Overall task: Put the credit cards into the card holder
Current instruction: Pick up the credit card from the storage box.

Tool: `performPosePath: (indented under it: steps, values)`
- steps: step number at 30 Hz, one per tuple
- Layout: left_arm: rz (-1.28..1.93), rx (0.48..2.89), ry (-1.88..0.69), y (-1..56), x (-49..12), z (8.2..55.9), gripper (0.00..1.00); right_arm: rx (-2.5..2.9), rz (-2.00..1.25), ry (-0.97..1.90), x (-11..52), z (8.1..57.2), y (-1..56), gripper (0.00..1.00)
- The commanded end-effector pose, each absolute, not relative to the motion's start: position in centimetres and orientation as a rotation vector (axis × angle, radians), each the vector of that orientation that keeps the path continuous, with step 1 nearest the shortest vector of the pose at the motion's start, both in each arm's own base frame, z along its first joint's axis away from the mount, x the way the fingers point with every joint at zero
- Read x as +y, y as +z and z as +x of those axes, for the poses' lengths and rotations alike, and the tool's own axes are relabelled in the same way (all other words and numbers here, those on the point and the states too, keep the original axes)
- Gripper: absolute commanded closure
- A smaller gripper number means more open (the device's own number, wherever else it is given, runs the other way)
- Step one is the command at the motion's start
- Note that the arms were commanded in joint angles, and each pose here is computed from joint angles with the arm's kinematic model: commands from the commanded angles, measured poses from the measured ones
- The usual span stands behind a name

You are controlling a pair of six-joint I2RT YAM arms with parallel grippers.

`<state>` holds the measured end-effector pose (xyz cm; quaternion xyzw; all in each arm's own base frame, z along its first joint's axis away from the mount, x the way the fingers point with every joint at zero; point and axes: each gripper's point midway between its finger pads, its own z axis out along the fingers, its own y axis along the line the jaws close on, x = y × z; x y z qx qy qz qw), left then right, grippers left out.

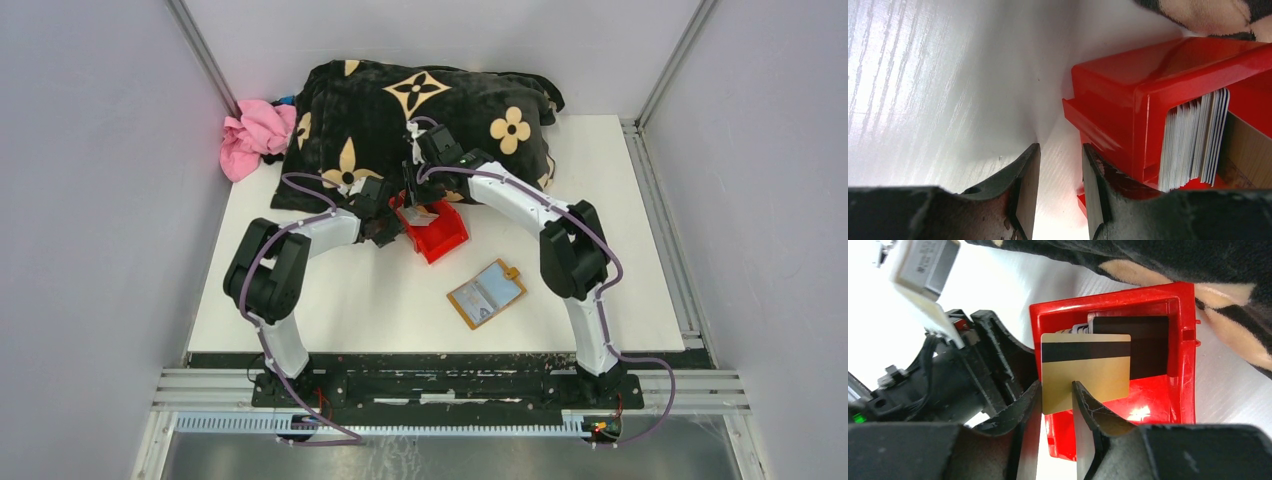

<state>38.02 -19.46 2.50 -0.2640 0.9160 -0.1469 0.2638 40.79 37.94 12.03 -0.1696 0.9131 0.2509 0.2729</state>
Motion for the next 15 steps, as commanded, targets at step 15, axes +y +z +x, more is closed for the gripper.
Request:
performPosePath:
  steps: [15]
  values:
    - [-0.639,2.379,-0.389,6.2,-18.2,38.5,0.54,2.292,-0.443,0.3,32.3,41.4,17.7,0.98]
